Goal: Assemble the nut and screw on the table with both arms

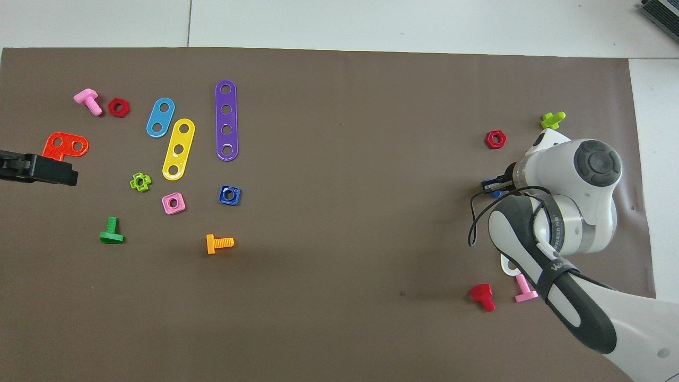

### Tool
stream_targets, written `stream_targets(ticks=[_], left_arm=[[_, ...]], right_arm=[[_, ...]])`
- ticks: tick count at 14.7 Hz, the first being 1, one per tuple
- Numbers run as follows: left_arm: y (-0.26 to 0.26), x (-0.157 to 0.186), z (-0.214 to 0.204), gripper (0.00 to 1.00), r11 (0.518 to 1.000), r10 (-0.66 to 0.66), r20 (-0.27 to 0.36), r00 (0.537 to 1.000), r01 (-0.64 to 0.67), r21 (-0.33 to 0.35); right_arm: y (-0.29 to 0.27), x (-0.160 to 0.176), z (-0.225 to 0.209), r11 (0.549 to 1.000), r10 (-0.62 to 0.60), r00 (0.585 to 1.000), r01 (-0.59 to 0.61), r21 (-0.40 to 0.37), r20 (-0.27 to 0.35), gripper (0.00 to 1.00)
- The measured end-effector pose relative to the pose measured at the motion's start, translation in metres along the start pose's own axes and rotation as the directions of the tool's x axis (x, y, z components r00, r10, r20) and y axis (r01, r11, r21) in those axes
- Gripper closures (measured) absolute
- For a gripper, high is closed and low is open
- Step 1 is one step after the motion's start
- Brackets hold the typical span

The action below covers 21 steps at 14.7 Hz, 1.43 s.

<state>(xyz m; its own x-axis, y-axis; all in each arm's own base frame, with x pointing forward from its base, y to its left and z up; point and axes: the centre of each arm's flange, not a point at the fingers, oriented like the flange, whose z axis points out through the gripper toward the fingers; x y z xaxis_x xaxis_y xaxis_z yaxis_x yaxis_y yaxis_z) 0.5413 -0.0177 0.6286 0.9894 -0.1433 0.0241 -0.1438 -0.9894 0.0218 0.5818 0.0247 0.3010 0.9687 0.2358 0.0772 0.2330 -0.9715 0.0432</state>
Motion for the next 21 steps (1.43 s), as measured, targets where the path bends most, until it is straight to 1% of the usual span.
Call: stream_targets(ticks=[3, 5, 6, 8, 10, 11, 13, 15, 18, 21], left_arm=[[0.000, 0.000, 0.000, 0.00, 1.000, 0.000, 0.000, 1.000, 0.000, 0.000], [0.000, 0.000, 0.000, 0.00, 1.000, 0.000, 0.000, 1.000, 0.000, 0.000], [0.000, 0.000, 0.000, 0.00, 1.000, 0.000, 0.000, 1.000, 0.000, 0.000], [0.000, 0.000, 0.000, 0.00, 1.000, 0.000, 0.000, 1.000, 0.000, 0.000], [0.000, 0.000, 0.000, 0.00, 1.000, 0.000, 0.000, 1.000, 0.000, 0.000], [0.000, 0.000, 0.000, 0.00, 1.000, 0.000, 0.000, 1.000, 0.000, 0.000], [0.000, 0.000, 0.000, 0.00, 1.000, 0.000, 0.000, 1.000, 0.000, 0.000], [0.000, 0.000, 0.000, 0.00, 1.000, 0.000, 0.000, 1.000, 0.000, 0.000], [0.000, 0.000, 0.000, 0.00, 1.000, 0.000, 0.000, 1.000, 0.000, 0.000], [0.000, 0.000, 0.000, 0.00, 1.000, 0.000, 0.000, 1.000, 0.000, 0.000]], right_arm=[[0.000, 0.000, 0.000, 1.000, 0.000, 1.000, 0.000, 0.000, -0.001, 0.80], [0.000, 0.006, -0.008, 1.000, 0.004, 1.000, -0.004, -0.002, -0.016, 0.80], [-0.001, 0.014, -0.020, 1.000, 0.014, 1.000, -0.014, -0.001, -0.025, 0.80], [-0.015, 0.037, -0.064, 0.998, 0.057, 0.998, -0.057, 0.006, -0.020, 0.80], [-0.053, 0.061, -0.116, 0.994, 0.111, 0.994, -0.111, 0.015, -0.018, 0.80], [-0.081, 0.070, -0.137, 0.990, 0.136, 0.990, -0.136, 0.021, -0.023, 0.80], [-0.141, 0.078, -0.157, 0.984, 0.175, 0.984, -0.173, 0.038, -0.046, 0.80], [-0.206, 0.078, -0.153, 0.977, 0.208, 0.976, -0.205, 0.058, -0.061, 0.80], [-0.300, 0.073, -0.128, 0.960, 0.273, 0.959, -0.265, 0.093, -0.079, 0.80], [-0.339, 0.072, -0.095, 0.959, 0.275, 0.958, -0.266, 0.101, -0.085, 0.80]])
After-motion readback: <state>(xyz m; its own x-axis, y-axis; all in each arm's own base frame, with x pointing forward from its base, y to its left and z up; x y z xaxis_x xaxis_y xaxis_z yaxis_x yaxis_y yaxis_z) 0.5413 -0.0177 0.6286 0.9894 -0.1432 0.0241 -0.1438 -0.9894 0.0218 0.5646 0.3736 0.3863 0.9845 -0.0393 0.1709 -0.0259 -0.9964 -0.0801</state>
